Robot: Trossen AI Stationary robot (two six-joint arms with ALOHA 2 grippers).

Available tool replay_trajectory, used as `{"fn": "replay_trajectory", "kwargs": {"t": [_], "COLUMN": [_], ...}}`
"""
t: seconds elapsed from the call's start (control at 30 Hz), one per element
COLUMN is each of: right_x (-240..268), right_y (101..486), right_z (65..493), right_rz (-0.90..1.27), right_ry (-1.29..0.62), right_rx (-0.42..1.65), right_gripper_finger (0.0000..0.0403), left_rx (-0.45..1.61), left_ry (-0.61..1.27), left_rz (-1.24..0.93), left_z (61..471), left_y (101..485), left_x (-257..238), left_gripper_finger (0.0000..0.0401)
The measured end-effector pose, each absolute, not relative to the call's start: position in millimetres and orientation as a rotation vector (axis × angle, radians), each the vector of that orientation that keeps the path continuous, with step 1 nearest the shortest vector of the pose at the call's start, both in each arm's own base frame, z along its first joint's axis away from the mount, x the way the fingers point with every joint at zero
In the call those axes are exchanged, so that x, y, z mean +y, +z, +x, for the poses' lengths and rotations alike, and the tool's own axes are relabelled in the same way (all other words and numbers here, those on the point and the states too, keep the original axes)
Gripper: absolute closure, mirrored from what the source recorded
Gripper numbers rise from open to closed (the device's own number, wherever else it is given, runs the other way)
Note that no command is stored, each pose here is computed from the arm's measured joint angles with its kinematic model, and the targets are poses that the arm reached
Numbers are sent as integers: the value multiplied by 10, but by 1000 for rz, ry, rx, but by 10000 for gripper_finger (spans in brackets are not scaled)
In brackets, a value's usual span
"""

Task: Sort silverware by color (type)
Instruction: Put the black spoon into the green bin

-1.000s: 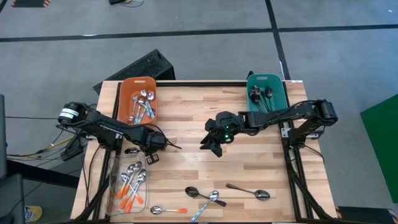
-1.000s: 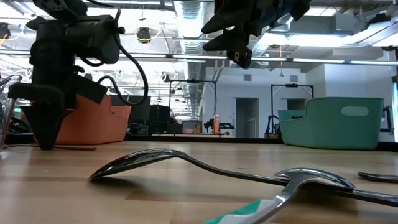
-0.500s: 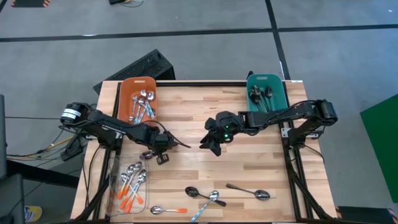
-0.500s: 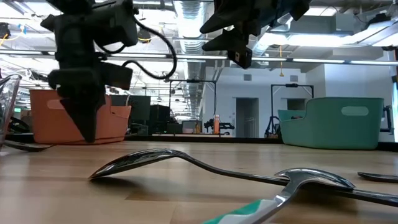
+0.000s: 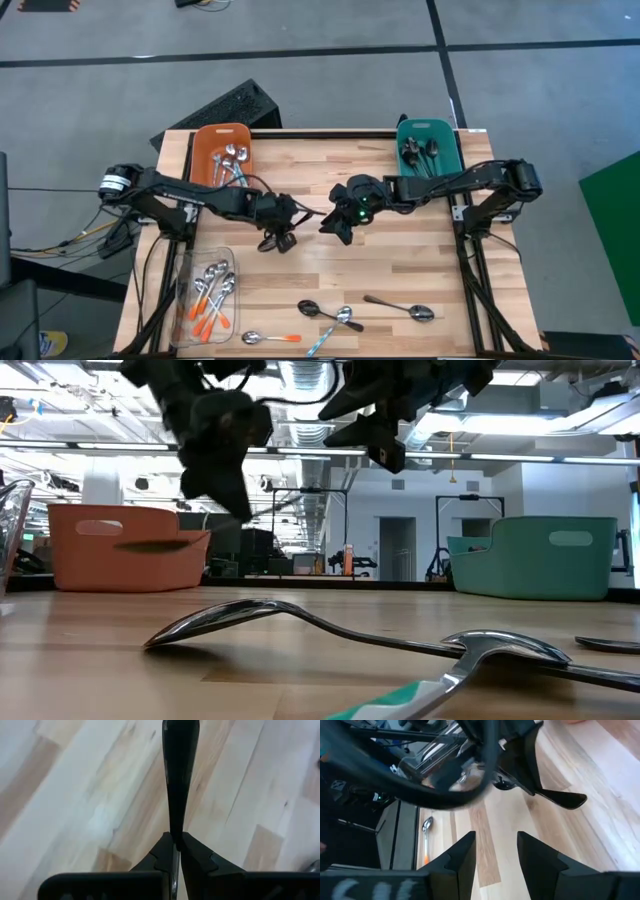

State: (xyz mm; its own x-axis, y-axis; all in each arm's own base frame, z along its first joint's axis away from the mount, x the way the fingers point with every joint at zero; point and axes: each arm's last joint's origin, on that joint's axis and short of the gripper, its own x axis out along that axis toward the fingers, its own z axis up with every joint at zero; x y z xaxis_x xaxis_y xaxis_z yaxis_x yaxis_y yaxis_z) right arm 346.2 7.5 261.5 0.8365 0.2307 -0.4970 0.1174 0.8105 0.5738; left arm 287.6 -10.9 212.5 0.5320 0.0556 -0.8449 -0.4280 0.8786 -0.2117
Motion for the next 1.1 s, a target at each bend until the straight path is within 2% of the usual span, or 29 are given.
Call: {"fn": "replay_trajectory", "kwargs": {"t": [0.23,0.47,0.63,0.8,0.93,1.0,1.1], "right_x": [83,111,110,110,63,47,49], "right_y": [2642,2833,2948,3034,3069,3130,3307], "right_z": [3447,3353,3268,3206,3150,3125,3118], "right_rz": [658,657,691,691,721,718,680], "right_ry": [67,94,93,101,35,6,62], "right_rx": [584,526,504,482,476,431,285], "right_gripper_finger": [236,236,236,236,236,236,232], "left_rx": [939,970,1018,951,773,699,622], "left_ry": [323,498,613,786,685,575,384], "left_rz": [-405,-407,-510,-420,-425,-413,-374], "left_z": [2961,2916,2747,2484,2501,2584,2726], "left_y": [2445,2805,3125,3445,3648,3725,3805], "left_x": [-72,21,-11,-27,4,-18,-60], "left_gripper_finger": [394,395,395,395,395,395,395]}}
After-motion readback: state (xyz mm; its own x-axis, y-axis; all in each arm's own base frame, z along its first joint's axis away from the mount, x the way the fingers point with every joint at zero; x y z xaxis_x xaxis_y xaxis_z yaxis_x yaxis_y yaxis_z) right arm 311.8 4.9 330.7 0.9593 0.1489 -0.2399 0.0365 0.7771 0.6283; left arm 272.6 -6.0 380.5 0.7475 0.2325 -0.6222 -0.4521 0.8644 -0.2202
